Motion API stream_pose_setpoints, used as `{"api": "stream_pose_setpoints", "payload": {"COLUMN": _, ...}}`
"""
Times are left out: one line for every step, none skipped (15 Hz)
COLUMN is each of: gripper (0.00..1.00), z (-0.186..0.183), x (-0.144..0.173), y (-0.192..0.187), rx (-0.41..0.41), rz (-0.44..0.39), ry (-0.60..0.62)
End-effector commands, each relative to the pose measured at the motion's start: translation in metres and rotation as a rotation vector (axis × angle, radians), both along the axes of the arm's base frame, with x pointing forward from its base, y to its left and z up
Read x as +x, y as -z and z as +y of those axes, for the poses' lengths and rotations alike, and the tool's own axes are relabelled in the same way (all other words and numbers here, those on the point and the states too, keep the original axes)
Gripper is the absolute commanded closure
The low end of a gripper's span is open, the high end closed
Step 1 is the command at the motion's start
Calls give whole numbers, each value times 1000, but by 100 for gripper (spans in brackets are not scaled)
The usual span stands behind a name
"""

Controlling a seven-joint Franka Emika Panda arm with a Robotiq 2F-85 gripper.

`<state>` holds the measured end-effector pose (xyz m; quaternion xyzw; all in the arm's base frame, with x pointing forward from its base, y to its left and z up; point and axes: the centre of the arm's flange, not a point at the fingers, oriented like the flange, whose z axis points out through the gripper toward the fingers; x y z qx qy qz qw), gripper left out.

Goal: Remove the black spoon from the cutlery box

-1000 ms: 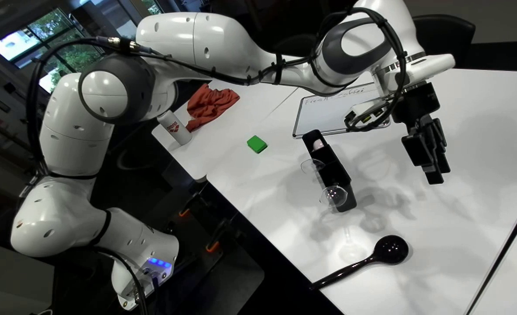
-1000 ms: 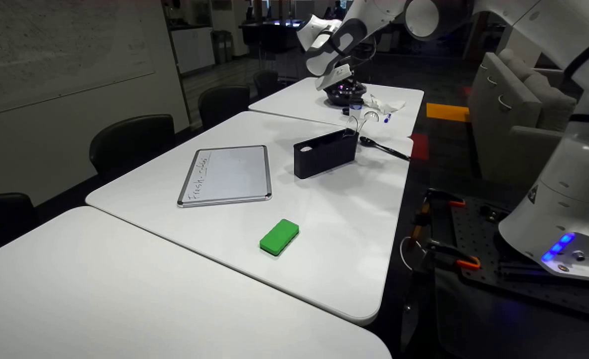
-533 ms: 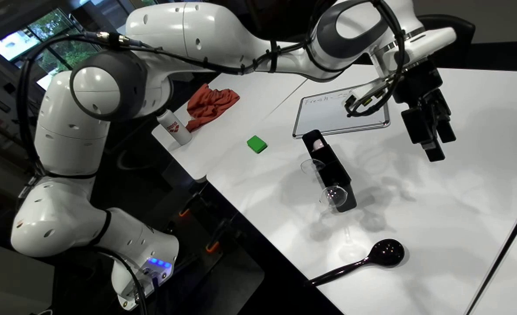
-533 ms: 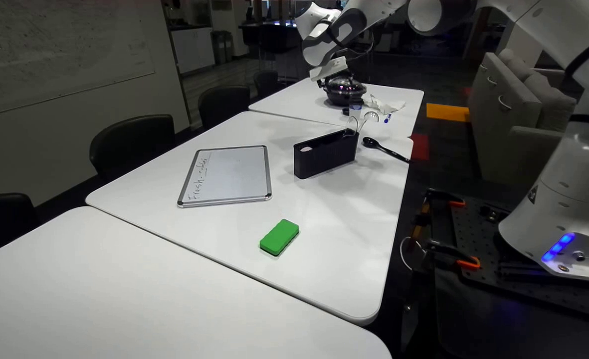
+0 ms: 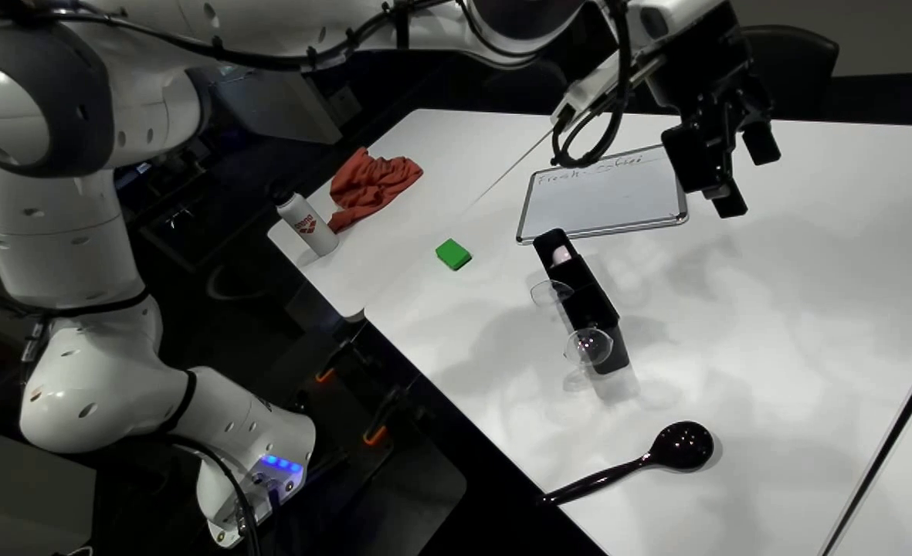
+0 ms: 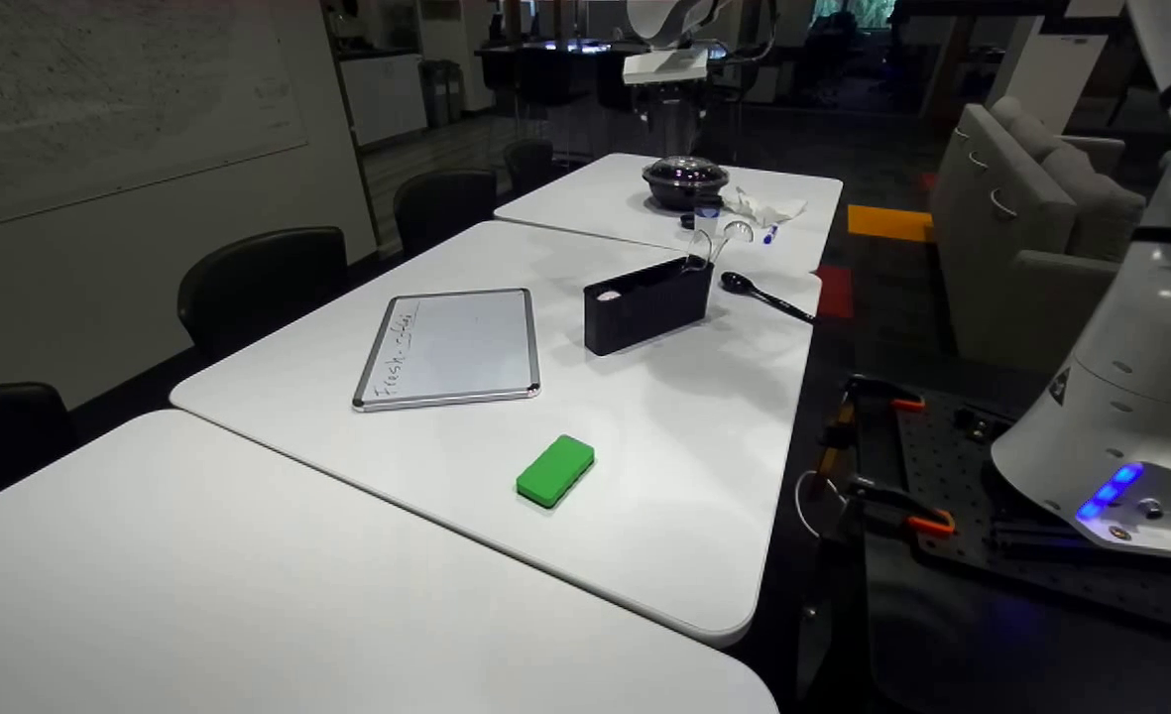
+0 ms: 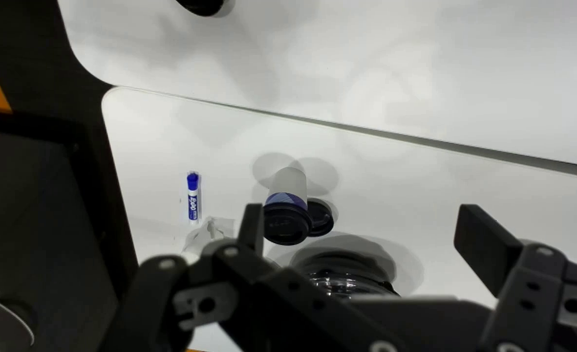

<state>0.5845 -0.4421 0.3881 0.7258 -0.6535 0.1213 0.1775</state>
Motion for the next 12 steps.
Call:
{"api": "stream_pose_setpoints", "payload": {"gripper": 0, "z": 43, "x": -64, "y": -41, "rx": 35, "rz": -122, "ry": -5}}
{"api": "stream_pose_setpoints", "payload": {"gripper": 0, "z": 48, "x": -72, "y": -51, "rx": 32, "rz": -142, "ry": -7}}
{"api": "stream_pose_setpoints", "payload": {"gripper": 0, "z": 54, "x": -81, "y": -59, "rx": 33, "rz": -161, "ry": -15}}
{"api": "stream_pose_setpoints", "payload": {"gripper": 0, "z": 61, "x": -89, "y": -67, "rx": 33, "rz": -179, "ry": -19}}
{"api": "stream_pose_setpoints", "payload": {"gripper": 0, "z": 65, "x": -96, "y": -72, "rx": 37, "rz": -192, "ry": -25}}
{"api": "stream_pose_setpoints", "payload": {"gripper": 0, "z": 70, "x": -102, "y": -77, "rx": 40, "rz": -203, "ry": -31}}
{"api": "stream_pose_setpoints", "payload": {"gripper": 0, "z": 74, "x": -109, "y": -81, "rx": 46, "rz": -210, "ry": -36}}
{"api": "stream_pose_setpoints", "payload": {"gripper": 0, "z": 79, "x": -116, "y": -84, "rx": 48, "rz": -217, "ry": -43}}
{"api": "stream_pose_setpoints", "payload": {"gripper": 0, "z": 81, "x": -121, "y": -84, "rx": 58, "rz": -222, "ry": -54}}
{"api": "stream_pose_setpoints", "payload": {"gripper": 0, "z": 54, "x": -89, "y": -82, "rx": 47, "rz": -185, "ry": -46}}
{"api": "stream_pose_setpoints", "payload": {"gripper": 0, "z": 59, "x": -96, "y": -84, "rx": 55, "rz": -191, "ry": -50}}
{"api": "stream_pose_setpoints", "payload": {"gripper": 0, "z": 63, "x": -102, "y": -85, "rx": 61, "rz": -194, "ry": -53}}
